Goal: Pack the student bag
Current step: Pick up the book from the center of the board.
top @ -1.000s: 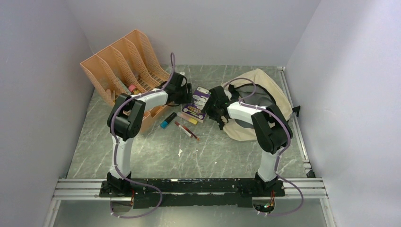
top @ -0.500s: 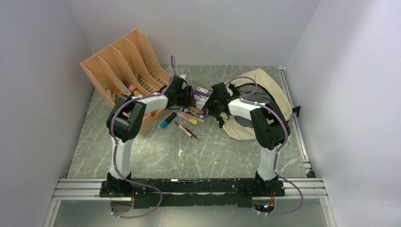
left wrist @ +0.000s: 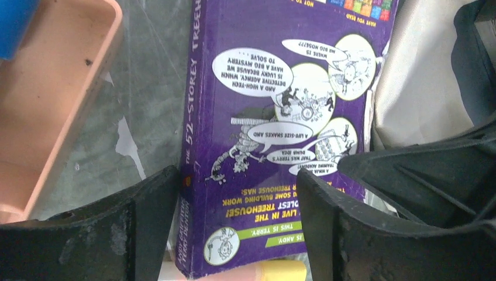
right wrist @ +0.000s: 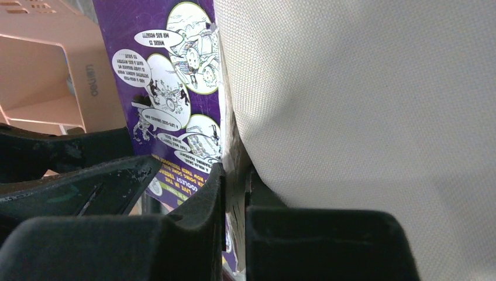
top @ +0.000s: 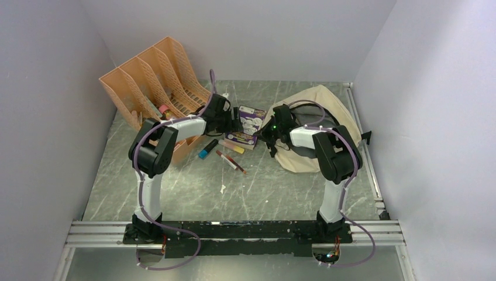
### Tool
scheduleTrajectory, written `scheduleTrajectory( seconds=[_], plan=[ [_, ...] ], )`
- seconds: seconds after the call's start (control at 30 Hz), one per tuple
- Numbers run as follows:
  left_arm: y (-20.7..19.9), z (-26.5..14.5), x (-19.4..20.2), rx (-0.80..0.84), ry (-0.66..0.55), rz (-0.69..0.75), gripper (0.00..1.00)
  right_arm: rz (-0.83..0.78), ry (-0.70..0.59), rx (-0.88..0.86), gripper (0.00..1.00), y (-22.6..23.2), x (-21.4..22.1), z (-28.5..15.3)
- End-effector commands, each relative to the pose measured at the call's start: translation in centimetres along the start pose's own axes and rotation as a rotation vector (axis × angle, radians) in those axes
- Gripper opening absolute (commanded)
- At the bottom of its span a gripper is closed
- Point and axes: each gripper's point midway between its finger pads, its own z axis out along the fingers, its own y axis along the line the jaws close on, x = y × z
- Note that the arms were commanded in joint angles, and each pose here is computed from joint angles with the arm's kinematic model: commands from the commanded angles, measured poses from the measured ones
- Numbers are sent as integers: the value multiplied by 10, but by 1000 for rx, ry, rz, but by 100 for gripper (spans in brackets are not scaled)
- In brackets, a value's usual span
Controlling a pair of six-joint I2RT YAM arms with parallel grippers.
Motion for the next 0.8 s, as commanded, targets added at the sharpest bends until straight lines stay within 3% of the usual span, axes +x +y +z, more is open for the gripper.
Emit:
scheduleTrajectory(
  seconds=[0.0, 0.3, 0.57, 0.77],
  plan=[
    [-7, -14, 9, 47, 60, -30, 78, 34, 98, 215, 0, -83, 36, 16],
    [-9, -13, 22, 103, 95, -85, 79, 259, 168, 123, 0, -112, 47, 9],
    [-6, -16, 24, 183, 105, -156, 80, 301, 182, 104, 0, -119, 46, 7],
    [-19, -16, 51, 301, 172, -218, 77, 313, 193, 95, 0, -120, 50, 9]
  ],
)
